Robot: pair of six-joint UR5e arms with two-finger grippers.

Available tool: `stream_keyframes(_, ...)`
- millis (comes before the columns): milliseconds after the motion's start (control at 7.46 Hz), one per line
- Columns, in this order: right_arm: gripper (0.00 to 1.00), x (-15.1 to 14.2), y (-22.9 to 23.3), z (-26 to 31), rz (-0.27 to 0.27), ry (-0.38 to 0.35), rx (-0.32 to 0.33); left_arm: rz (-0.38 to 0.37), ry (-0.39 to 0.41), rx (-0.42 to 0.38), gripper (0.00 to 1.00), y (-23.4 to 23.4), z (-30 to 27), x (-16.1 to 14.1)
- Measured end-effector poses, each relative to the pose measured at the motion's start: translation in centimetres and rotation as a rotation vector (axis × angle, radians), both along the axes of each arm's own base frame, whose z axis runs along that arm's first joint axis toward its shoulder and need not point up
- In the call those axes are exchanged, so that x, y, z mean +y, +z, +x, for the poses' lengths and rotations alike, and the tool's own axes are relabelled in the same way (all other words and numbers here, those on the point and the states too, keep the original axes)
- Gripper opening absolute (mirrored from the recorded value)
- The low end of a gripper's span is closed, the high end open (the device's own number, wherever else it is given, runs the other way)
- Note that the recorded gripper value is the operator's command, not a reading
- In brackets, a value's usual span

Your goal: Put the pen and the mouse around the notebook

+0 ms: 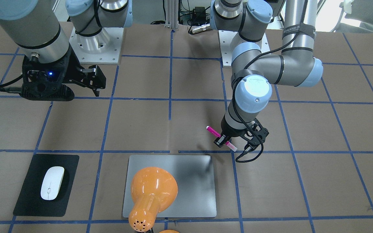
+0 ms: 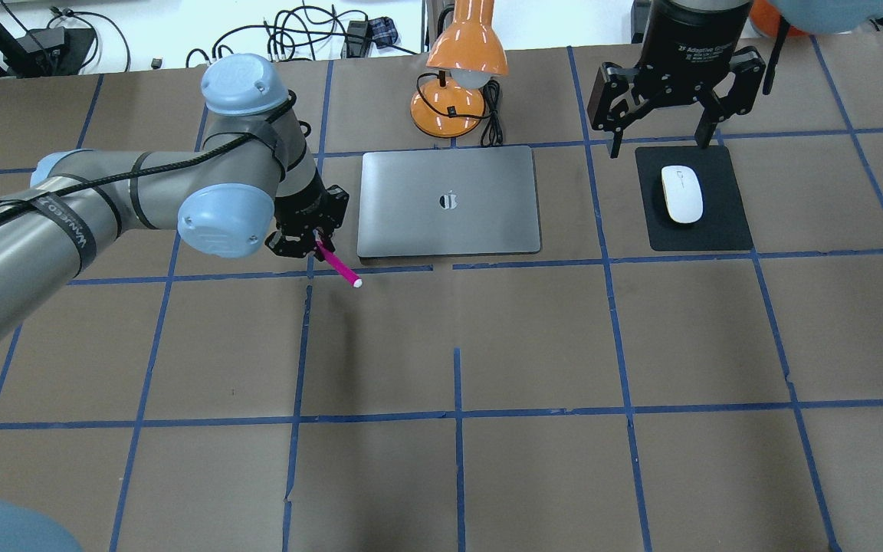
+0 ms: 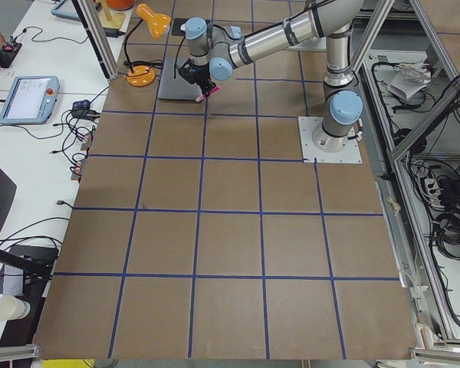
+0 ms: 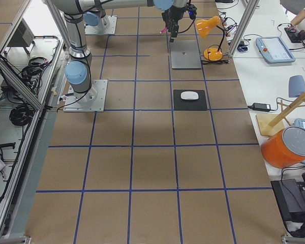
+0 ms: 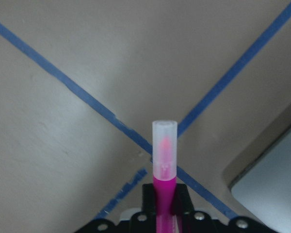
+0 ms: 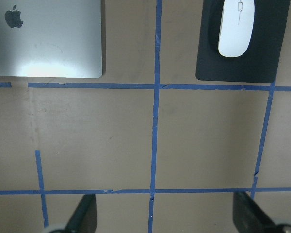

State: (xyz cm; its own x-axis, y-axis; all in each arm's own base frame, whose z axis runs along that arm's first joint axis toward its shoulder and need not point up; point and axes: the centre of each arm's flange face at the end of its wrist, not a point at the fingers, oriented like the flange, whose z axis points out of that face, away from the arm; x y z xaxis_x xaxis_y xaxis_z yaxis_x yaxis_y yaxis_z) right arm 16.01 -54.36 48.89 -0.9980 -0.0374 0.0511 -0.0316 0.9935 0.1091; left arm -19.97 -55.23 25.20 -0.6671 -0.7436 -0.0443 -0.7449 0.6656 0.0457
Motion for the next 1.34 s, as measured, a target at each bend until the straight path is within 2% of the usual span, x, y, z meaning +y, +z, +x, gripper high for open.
stream_keyframes(134, 0.93, 0.0, -0.2, -0.1, -0.012, 0.006, -0.002, -0.003, 0.071, 0.021, 0.0, -0.2, -2.3, 0.5)
stream_keyframes(402, 1.0, -0.1, -1.3, -0.8, -0.027, 0.008, -0.013, -0.048, 0.188, 0.084, 0.0, -0.2, -6.3, 0.9)
stream_keyframes(536, 1.0, -0.2, -1.3, -1.1, -0.043, 0.005, -0.018, -0.049, 0.238, 0.092, 0.0, -0.7, -8.0, 1.4)
stream_keyframes(938, 1.0, -0.6, -1.4, -2.2, -0.049, -0.022, -0.062, 0.006, 0.443, 0.07, 0.0, -3.4, -11.4, 3.1)
stream_keyframes(1340, 1.0, -0.5, -1.1, -2.6, -0.052, -0.028, -0.056, 0.044, 0.509, 0.04, 0.0, -4.8, -13.5, 5.0)
